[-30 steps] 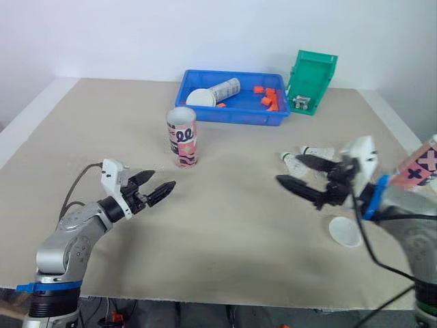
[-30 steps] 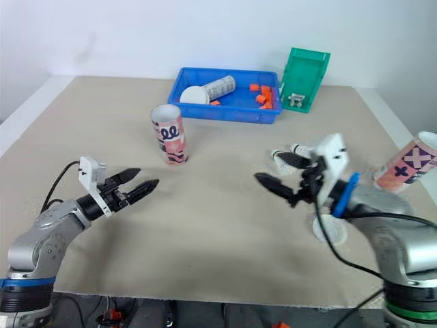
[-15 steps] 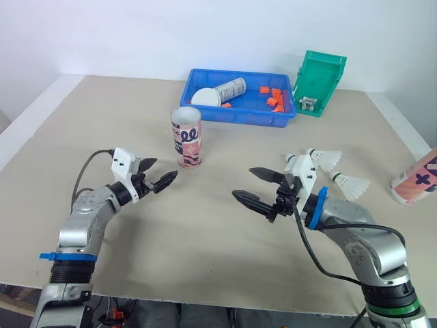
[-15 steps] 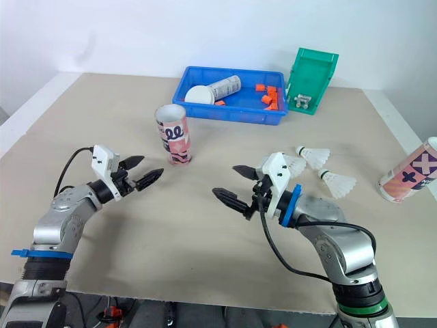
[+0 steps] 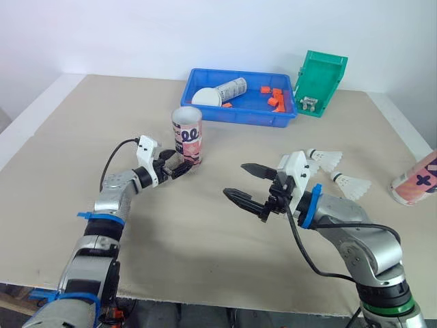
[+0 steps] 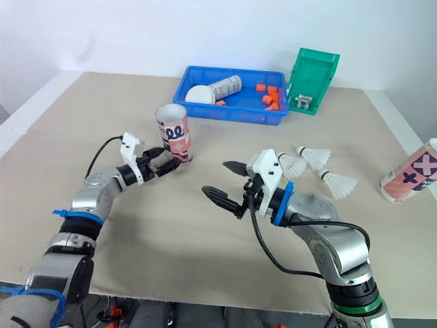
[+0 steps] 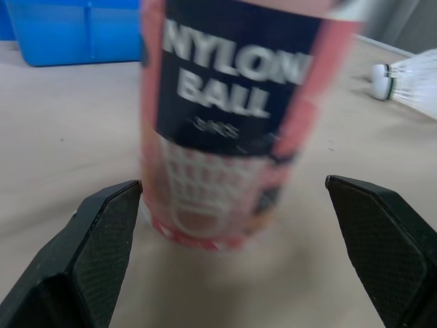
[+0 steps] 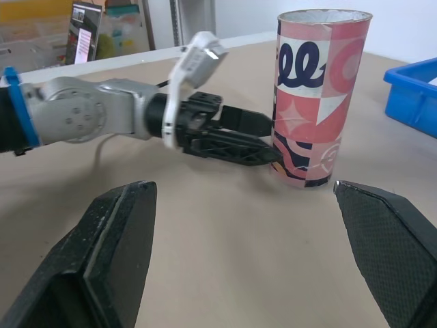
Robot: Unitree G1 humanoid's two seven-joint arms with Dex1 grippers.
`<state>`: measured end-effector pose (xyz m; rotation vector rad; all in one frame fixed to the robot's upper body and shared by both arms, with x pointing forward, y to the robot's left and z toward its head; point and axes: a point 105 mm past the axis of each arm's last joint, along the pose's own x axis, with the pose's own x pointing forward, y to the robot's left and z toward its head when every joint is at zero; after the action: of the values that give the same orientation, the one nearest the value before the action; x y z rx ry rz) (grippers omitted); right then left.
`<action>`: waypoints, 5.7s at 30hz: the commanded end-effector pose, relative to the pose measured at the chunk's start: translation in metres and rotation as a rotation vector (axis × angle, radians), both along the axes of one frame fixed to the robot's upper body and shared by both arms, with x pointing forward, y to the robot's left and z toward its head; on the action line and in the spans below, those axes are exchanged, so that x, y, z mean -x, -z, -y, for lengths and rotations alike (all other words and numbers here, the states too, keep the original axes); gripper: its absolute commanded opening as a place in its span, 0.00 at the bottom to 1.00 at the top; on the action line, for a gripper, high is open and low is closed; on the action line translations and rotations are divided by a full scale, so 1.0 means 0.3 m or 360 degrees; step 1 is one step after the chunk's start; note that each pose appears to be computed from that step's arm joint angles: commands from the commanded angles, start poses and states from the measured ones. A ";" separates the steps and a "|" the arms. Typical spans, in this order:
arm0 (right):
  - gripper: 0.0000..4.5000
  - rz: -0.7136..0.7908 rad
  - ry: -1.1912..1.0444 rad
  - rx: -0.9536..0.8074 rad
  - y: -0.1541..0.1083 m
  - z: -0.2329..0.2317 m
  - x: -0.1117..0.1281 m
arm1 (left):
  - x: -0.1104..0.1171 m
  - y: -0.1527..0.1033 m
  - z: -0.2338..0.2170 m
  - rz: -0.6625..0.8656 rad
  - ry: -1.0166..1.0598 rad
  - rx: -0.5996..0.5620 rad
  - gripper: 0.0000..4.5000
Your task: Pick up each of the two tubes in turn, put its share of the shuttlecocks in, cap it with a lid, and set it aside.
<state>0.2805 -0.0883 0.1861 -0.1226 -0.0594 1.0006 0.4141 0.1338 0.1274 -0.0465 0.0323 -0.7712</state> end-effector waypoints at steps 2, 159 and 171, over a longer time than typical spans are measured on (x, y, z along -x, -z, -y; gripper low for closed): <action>0.99 0.0104 0.0043 -0.0006 -0.051 0.022 0.016 | -0.034 -0.020 0.006 0.0050 -0.0010 -0.0014 1.00; 0.93 -0.0229 0.1014 0.0414 0.016 0.804 0.066 | 0.430 -0.018 -0.149 -0.0305 0.1201 -0.1120 0.71; 0.93 -0.0406 0.1003 0.0277 0.115 0.818 0.016 | 0.434 -0.016 -0.145 -0.0293 0.1180 -0.1105 0.71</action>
<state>0.2714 -0.3364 0.1462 -0.1510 0.3139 0.3757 0.2868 0.1820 0.1364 0.5894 0.5102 -1.4387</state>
